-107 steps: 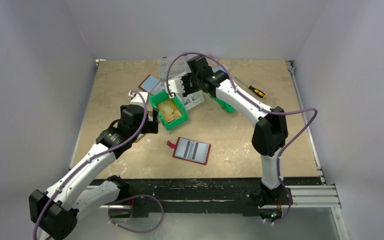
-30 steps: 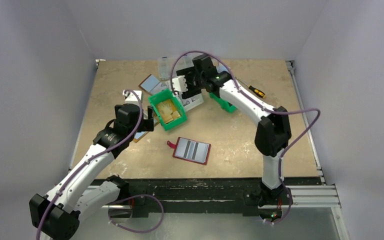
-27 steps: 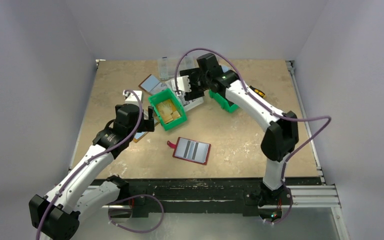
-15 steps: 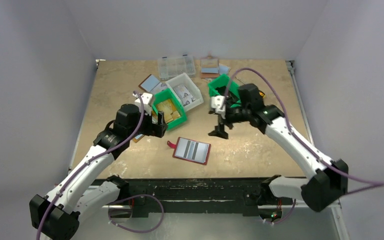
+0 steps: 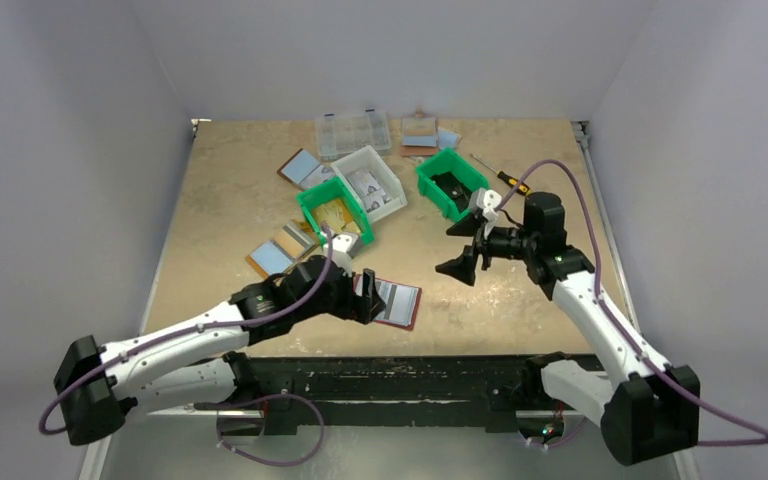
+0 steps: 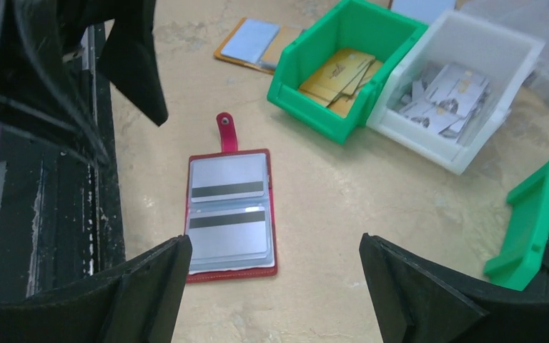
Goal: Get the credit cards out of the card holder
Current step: Pick up the card holder from the center of the board.
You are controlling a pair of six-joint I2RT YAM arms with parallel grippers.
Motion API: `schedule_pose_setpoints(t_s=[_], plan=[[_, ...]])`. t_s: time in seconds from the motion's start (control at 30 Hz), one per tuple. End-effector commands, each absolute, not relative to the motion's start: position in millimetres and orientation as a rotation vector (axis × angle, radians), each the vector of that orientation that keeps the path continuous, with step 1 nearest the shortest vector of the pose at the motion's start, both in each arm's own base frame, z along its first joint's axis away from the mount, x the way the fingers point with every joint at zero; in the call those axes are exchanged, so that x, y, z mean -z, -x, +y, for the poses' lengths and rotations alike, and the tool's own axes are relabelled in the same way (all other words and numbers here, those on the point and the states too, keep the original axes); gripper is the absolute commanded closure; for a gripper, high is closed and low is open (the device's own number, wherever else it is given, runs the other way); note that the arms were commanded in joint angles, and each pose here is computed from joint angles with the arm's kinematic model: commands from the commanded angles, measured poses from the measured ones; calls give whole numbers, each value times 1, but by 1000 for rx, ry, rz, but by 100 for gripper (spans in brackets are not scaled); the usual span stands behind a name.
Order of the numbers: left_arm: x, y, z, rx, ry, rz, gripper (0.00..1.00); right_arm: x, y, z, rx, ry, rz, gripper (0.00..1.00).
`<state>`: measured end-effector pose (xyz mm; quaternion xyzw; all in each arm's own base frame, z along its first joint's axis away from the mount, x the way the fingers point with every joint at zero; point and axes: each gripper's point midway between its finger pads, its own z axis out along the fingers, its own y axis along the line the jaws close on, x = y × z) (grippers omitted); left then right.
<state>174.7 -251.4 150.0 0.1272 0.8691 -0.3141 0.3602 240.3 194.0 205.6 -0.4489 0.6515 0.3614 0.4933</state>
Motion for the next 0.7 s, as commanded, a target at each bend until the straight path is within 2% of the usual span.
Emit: schedule_pose_setpoints(t_s=[0.0, 0.23, 0.43, 0.67], plan=[[-133, -183, -255, 614, -168, 2259, 23, -205, -247, 202, -1006, 1063, 1662, 4], [-102, -193, -263, 504, -159, 2268, 28, -197, -241, 217, -1113, 1003, 1706, 14], [-107, -204, -264, 501, -163, 2197, 28, -185, -239, 233, -1144, 998, 1760, 24], [-88, -219, -262, 682, -75, 2241, 29, -168, -234, 249, -1178, 1048, 1809, 26]])
